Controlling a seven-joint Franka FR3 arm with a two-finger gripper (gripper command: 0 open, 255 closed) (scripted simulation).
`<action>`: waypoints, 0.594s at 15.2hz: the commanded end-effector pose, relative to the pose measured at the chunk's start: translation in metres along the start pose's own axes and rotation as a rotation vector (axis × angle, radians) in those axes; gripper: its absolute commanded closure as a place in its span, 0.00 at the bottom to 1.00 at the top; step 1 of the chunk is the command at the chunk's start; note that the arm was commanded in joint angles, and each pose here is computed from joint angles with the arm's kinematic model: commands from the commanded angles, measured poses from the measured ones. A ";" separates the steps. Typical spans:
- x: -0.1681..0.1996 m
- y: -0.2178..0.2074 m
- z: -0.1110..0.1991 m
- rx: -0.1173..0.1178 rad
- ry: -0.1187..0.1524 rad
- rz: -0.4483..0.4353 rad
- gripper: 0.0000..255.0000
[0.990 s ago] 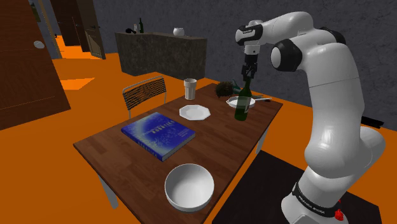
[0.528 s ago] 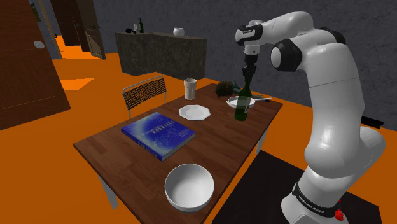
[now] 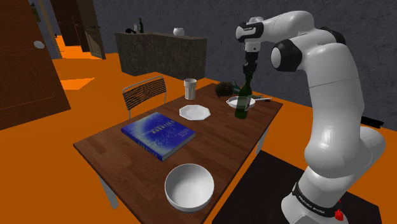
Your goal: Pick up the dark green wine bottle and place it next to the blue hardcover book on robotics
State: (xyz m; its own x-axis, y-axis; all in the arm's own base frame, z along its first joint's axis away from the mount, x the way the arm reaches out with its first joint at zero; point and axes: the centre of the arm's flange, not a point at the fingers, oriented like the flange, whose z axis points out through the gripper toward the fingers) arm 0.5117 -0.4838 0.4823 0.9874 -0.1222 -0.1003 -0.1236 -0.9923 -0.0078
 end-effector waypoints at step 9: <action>-0.005 0.000 -0.053 0.000 0.000 0.000 1.00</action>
State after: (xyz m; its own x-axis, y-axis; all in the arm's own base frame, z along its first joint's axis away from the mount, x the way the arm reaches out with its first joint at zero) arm 0.5128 -0.4845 0.5297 0.9875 -0.1224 -0.0996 -0.1237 -0.9923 -0.0075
